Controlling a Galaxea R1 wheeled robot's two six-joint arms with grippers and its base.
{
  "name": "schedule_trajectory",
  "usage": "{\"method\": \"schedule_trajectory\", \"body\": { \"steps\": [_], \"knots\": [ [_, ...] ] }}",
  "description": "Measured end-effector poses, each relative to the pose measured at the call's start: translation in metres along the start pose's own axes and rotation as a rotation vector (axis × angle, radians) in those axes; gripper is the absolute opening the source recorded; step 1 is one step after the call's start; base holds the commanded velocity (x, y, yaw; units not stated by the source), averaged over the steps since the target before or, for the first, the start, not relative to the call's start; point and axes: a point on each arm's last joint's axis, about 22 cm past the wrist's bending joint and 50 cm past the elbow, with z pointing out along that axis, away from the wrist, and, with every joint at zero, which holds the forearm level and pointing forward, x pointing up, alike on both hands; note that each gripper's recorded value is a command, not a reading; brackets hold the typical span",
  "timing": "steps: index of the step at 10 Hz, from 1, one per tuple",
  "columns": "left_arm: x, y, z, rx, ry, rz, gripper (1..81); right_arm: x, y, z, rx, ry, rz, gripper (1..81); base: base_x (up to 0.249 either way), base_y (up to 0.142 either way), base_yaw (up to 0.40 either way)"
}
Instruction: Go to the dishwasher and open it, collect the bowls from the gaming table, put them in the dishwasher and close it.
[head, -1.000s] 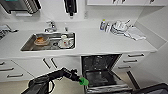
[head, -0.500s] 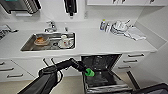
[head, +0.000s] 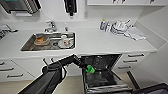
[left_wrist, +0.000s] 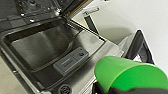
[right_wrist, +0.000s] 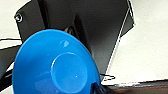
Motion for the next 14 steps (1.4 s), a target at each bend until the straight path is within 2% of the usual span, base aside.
{"method": "schedule_trajectory", "body": {
  "steps": [1,2,4,7,8,9,10,12,13,14],
  "knots": [
    [-0.001,-0.021,-0.01,0.042,0.006,-0.011,1.0,0.0,0.0,0.0,0.0,0.0,0.0,1.0,0.0,0.0,0.0],
    [-0.002,-0.021,-0.008,0.046,0.002,-0.007,1.0,0.0,0.0,0.0,0.0,0.0,0.001,1.0,0.0,0.0,0.0],
    [0.001,-0.003,0.0,0.025,-0.004,0.014,1.0,0.0,-0.001,0.0,0.001,0.0,0.001,1.0,0.0,0.0,0.0],
    [0.01,-0.008,-0.009,0.037,0.01,0.016,1.0,0.0,-0.003,0.001,0.004,0.0,0.001,1.0,0.0,0.0,0.0],
    [0.007,-0.004,-0.007,0.023,0.003,0.011,1.0,-0.001,-0.003,0.001,0.003,0.0,0.001,1.0,0.0,0.0,0.0],
    [0.006,0.006,-0.006,-0.012,-0.009,0.007,1.0,0.0,-0.002,0.001,0.003,0.0,0.001,1.0,0.0,0.0,0.0],
    [0.004,0.021,-0.001,-0.052,-0.025,0.024,1.0,0.0,-0.002,0.001,0.002,0.0,0.001,1.0,0.0,0.0,0.0],
    [0.001,0.067,0.013,-0.138,-0.05,0.092,1.0,0.0,-0.002,0.001,0.003,0.0,0.001,1.0,0.0,0.0,0.0],
    [-0.001,0.095,0.021,-0.186,-0.058,0.141,1.0,0.0,-0.002,0.001,0.003,0.0,0.001,1.0,0.0,0.0,0.0],
    [-0.001,0.118,0.027,-0.224,-0.057,0.18,81.1,0.0,-0.002,0.001,0.003,0.0,0.001,1.0,0.0,0.0,0.0]
  ]
}}
